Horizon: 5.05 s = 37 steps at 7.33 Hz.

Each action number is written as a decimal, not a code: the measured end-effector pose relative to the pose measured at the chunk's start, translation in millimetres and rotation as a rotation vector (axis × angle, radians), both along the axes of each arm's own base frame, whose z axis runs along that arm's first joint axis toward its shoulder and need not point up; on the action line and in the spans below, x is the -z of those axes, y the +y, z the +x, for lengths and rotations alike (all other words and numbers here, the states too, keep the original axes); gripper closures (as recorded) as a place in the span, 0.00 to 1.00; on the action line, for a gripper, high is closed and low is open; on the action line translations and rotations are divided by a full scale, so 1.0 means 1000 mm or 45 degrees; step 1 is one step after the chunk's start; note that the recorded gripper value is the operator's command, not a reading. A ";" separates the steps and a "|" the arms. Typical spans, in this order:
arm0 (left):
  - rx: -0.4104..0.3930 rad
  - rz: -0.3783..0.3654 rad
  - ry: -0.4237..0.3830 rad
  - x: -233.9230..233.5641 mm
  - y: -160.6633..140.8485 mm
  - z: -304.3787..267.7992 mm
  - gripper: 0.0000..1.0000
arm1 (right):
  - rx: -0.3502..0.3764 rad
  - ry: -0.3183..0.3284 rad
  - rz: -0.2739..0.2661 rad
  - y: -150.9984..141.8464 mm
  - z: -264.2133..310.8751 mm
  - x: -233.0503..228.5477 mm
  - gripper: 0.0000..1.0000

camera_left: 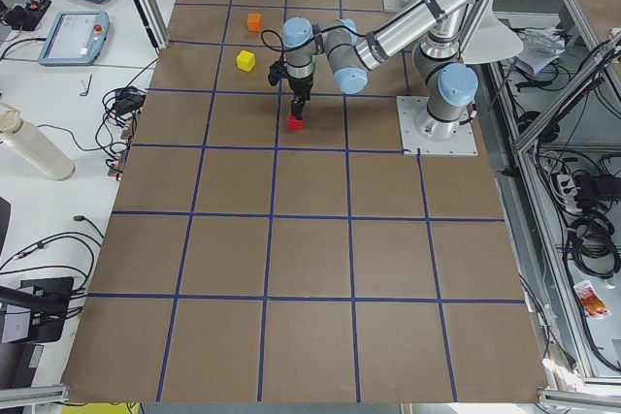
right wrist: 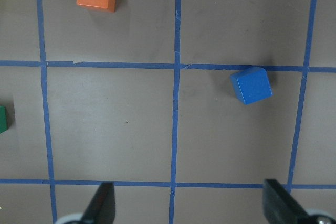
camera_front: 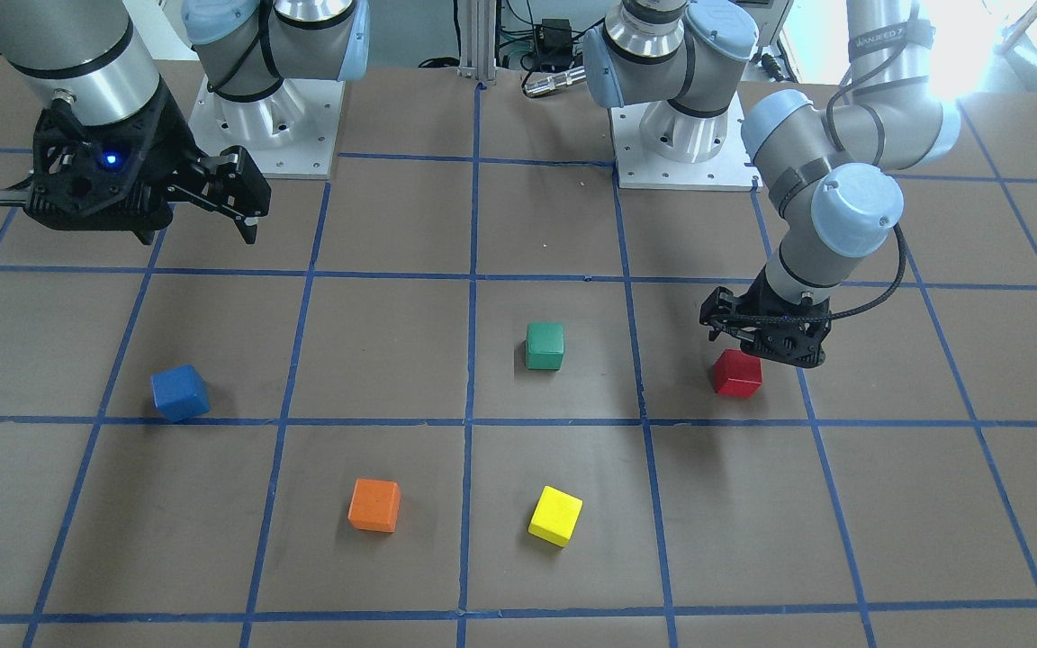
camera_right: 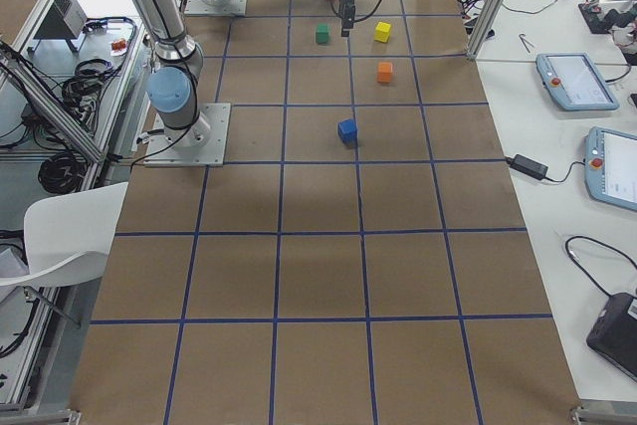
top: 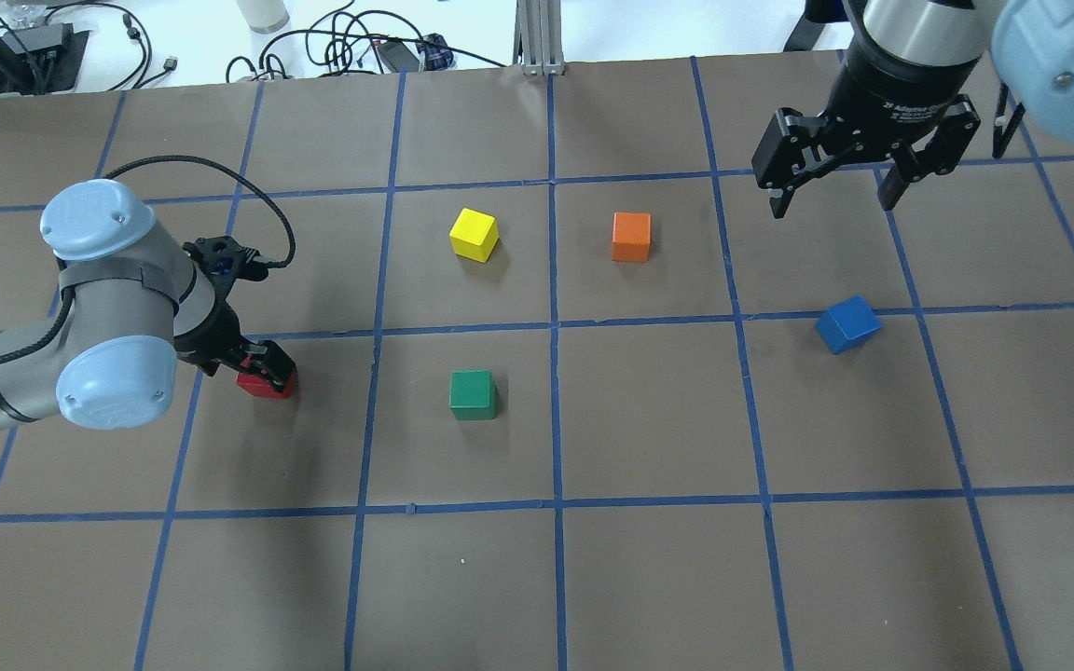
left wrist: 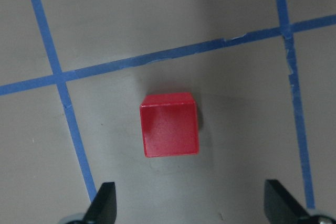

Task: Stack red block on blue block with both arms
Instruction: 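Lower the left gripper over the red cube and close on it, then lift the red cube with the left gripper and carry it toward the table's middle, then set the red cube down and open the left gripper, then raise the left gripper away while the right gripper reaches over the red cube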

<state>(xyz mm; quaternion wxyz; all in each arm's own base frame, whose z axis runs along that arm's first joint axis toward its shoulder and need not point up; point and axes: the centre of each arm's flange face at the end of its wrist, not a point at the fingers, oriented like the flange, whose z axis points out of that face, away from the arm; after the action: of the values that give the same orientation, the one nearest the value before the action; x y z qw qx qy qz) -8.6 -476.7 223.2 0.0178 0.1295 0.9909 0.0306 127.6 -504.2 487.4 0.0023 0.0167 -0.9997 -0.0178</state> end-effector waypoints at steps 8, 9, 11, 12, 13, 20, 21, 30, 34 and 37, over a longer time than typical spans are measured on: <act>-0.122 -0.037 -0.087 0.004 -0.022 0.007 0.91 | 0.002 0.000 0.018 0.001 0.000 0.003 0.00; -0.166 -0.048 -0.094 -0.014 -0.034 0.002 0.92 | 0.002 0.000 0.018 0.002 0.000 0.003 0.00; -0.263 -0.050 -0.059 -0.060 -0.066 -0.051 0.95 | 0.002 0.000 0.018 0.002 0.000 0.002 0.00; -0.295 -0.048 -0.023 -0.083 -0.081 -0.093 0.95 | 0.002 0.000 0.017 0.002 0.000 0.002 0.00; -0.298 -0.047 0.037 -0.096 -0.090 -0.140 0.95 | 0.002 0.000 0.014 0.003 0.000 0.001 0.00; -0.246 -0.017 0.083 -0.023 -0.075 -0.389 0.79 | 0.003 -0.001 0.001 0.003 0.000 -0.002 0.00; -0.227 0.002 0.072 -0.009 -0.070 -0.401 0.69 | 0.003 -0.001 0.001 0.003 0.000 -0.002 0.00; -0.275 0.001 -0.003 -0.085 -0.088 -0.315 0.00 | 0.031 -0.003 0.015 0.002 0.002 0.005 0.00; -0.321 -0.025 -0.024 -0.196 -0.083 -0.176 0.00 | 0.073 -0.020 -0.002 0.011 0.068 0.070 0.00; -0.337 -0.010 0.046 -0.236 -0.062 -0.143 0.00 | 0.058 -0.026 -0.011 -0.011 0.115 0.165 0.00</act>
<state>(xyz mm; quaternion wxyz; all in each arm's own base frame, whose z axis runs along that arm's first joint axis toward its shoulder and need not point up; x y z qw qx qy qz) -151.7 -538.3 458.7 -0.0038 -0.0020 0.9996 0.0266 242.7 -515.5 322.7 -0.0081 -0.0061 -0.9999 -0.0134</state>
